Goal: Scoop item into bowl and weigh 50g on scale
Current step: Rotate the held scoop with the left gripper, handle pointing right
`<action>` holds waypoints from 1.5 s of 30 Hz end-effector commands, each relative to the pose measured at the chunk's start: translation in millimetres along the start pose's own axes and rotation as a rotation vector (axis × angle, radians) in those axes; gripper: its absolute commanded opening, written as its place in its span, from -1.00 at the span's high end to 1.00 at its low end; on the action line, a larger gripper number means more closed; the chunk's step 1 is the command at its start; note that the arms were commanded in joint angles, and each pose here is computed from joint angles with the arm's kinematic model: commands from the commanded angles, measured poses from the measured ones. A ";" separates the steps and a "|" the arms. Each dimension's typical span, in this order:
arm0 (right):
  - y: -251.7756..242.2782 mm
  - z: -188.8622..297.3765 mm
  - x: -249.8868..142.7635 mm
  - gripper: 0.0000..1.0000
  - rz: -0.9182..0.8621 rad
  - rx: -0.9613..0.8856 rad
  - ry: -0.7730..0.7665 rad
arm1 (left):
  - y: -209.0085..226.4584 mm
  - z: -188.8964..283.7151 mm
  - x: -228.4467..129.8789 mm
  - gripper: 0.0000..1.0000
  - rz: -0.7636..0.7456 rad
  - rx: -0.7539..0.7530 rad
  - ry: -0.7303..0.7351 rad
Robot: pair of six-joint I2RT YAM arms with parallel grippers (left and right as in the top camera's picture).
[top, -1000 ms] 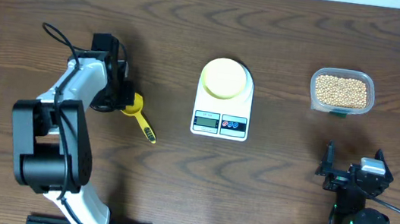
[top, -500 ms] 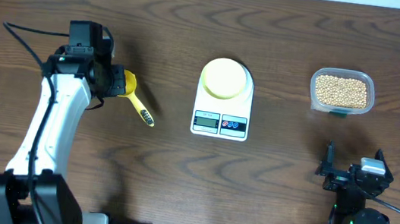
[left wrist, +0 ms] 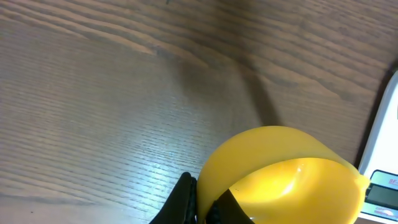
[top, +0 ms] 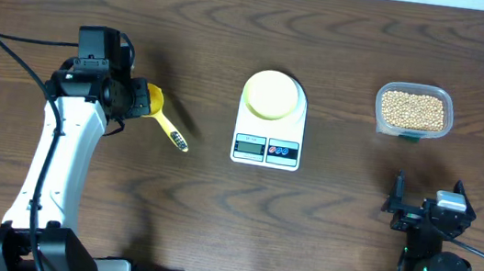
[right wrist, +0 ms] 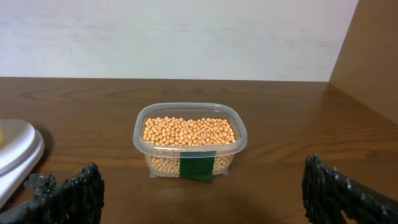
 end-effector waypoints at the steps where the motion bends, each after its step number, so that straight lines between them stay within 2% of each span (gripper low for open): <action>1: -0.5 0.4 0.2 -0.99 0.002 -0.007 -0.004 | -7.0 4.5 -0.3 0.85 0.009 -0.057 -0.016; 6: -0.5 0.4 0.2 -0.98 0.002 -0.007 -0.004 | -11.2 4.7 0.1 0.85 0.012 -0.095 -0.019; 45: -0.5 0.4 0.2 -0.99 0.002 -0.007 -0.004 | -12.2 5.0 -12.3 0.85 0.070 -0.099 0.051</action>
Point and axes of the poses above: each gripper's point midway between its finger pads, its own z axis back along the fingers, its own y axis along the line the jaws close on, x = y × z, the point moved 6 cm from there along z, back along the fingers, and after that the axes turned 14 degrees about -z, right-handed, at the moved point
